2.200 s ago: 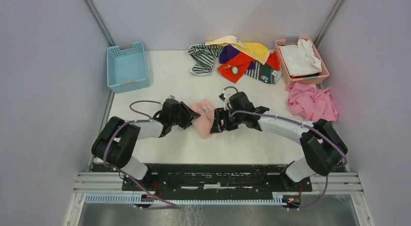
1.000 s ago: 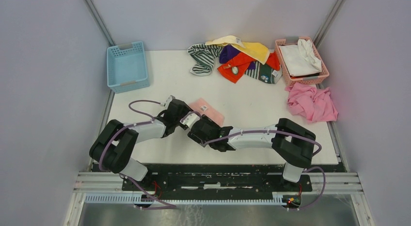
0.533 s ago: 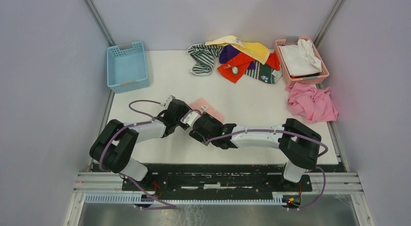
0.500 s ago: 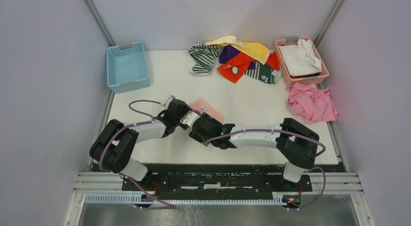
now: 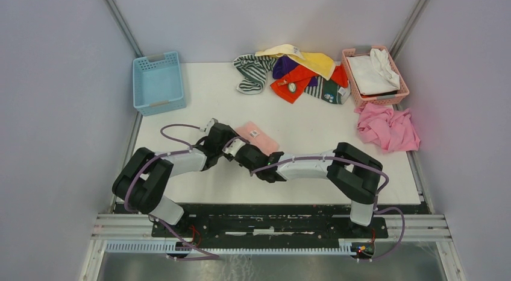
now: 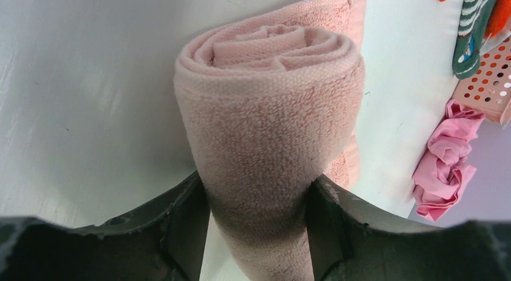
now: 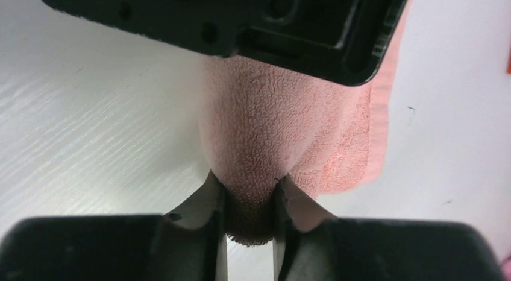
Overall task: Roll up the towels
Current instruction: Roll the towel at the center of the board, then pick up the towel at the center of the board.
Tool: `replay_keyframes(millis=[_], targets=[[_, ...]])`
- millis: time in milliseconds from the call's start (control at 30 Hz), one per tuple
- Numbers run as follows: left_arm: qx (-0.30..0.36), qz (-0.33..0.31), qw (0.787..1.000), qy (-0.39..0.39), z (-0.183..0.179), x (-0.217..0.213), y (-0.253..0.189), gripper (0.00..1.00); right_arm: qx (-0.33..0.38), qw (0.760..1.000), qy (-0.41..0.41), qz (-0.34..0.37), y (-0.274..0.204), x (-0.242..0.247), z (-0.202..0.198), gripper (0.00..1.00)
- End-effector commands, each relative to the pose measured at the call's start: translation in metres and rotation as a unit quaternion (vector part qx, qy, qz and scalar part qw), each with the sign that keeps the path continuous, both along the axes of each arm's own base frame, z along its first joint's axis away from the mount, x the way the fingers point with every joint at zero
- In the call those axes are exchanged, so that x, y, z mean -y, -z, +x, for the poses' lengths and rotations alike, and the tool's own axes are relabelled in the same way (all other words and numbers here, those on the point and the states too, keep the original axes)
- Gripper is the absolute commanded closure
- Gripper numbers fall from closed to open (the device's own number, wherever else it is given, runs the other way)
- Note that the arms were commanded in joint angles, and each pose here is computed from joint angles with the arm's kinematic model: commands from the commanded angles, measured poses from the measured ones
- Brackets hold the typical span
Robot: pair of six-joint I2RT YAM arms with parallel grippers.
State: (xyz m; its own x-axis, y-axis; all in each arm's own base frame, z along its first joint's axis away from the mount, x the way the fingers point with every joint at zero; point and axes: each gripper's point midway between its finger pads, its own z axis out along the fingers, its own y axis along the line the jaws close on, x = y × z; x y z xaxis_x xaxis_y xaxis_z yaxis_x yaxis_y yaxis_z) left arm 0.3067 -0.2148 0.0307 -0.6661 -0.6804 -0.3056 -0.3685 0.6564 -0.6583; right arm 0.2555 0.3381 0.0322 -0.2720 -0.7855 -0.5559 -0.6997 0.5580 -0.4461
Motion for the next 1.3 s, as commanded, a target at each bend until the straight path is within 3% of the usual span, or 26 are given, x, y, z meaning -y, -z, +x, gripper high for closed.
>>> replay_keyframes(millis=[0, 100, 267, 400, 733, 1133, 1267], targets=[[-0.077, 0.073, 0.994, 0.032, -0.046, -0.024, 0.040, 0.36, -0.139, 0.989, 0.005, 0.046, 0.030, 0.009, -0.023, 0.86], [-0.036, 0.051, 0.998, 0.022, -0.036, -0.027, 0.016, 0.27, -0.224, 0.968, 0.008, 0.113, 0.023, 0.006, -0.040, 0.95], [0.027, 0.020, 0.999, -0.002, -0.029, -0.042, -0.030, 0.13, -0.338, 0.913, 0.033, 0.225, 0.006, -0.005, -0.055, 0.99], [0.049, -0.007, 0.999, -0.001, -0.039, -0.044, -0.048, 0.10, -0.399, 0.860, 0.085, 0.307, 0.001, -0.008, -0.047, 0.99], [0.098, -0.076, 0.992, 0.025, -0.044, -0.028, -0.062, 0.05, -0.524, 0.732, 0.167, 0.401, 0.021, -0.010, -0.039, 1.00], [0.097, -0.092, 0.990, 0.035, -0.008, -0.003, -0.047, 0.06, -0.569, 0.655, 0.232, 0.440, 0.047, 0.005, -0.031, 0.99], [0.091, -0.108, 0.989, 0.043, -0.001, 0.007, -0.040, 0.09, -0.579, 0.642, 0.252, 0.436, 0.059, 0.011, -0.033, 0.99]])
